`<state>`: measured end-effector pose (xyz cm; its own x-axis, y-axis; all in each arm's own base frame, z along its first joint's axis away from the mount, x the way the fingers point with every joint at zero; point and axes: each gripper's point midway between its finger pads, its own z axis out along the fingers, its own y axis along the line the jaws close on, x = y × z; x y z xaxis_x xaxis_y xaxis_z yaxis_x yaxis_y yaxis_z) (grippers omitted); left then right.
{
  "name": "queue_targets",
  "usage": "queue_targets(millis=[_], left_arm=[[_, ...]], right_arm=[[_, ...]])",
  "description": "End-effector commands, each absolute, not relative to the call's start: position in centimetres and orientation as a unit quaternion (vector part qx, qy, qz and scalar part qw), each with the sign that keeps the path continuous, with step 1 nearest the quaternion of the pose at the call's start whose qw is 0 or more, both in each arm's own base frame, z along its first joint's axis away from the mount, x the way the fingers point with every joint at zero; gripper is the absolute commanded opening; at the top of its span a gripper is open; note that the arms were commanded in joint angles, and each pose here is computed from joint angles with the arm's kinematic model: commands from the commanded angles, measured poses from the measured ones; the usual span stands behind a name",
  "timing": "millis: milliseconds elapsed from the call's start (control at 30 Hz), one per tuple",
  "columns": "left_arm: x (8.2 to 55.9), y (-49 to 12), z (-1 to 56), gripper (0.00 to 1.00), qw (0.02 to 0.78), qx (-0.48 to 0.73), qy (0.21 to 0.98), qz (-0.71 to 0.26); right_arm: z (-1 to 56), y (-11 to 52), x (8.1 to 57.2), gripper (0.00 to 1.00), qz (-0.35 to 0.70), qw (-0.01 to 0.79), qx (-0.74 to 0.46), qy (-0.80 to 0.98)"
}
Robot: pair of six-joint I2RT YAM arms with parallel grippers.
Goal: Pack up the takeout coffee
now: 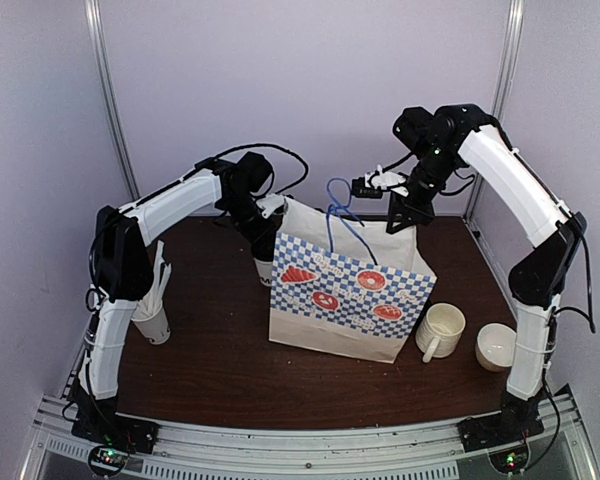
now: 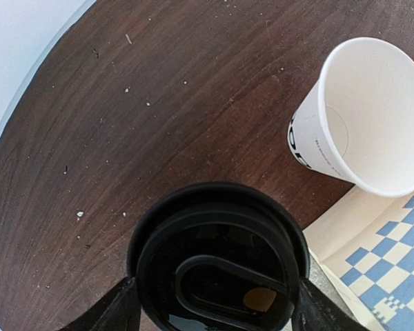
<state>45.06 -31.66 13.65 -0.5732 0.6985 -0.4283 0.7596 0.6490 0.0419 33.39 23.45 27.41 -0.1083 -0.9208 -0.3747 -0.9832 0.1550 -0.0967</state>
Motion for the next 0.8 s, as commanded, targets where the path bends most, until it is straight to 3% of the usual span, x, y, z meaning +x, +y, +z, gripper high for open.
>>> queue_targets(millis=[0,333,467,767], left_arm=[[45.6,-32.6,13.8,0.75,0.221,0.415,0.878,-0.083],[46.0,-32.3,13.4,0.77,0.221,0.412,0.881,-0.07],[46.0,-32.1,13.7,0.7,0.224,0.412,0.881,-0.064],[44.6,-30.3,21.5,0.66,0.279,0.399,0.872,-0.054]], right_arm=[[26.1,23.0,31.0,0.04,0.115,0.117,-0.643,0.748],[26.0,23.1,31.0,0.04,0.117,0.117,-0.644,0.747],[26.0,23.2,31.1,0.04,0.119,0.117,-0.643,0.747],[26.0,23.4,31.4,0.05,0.116,0.122,-0.647,0.743]])
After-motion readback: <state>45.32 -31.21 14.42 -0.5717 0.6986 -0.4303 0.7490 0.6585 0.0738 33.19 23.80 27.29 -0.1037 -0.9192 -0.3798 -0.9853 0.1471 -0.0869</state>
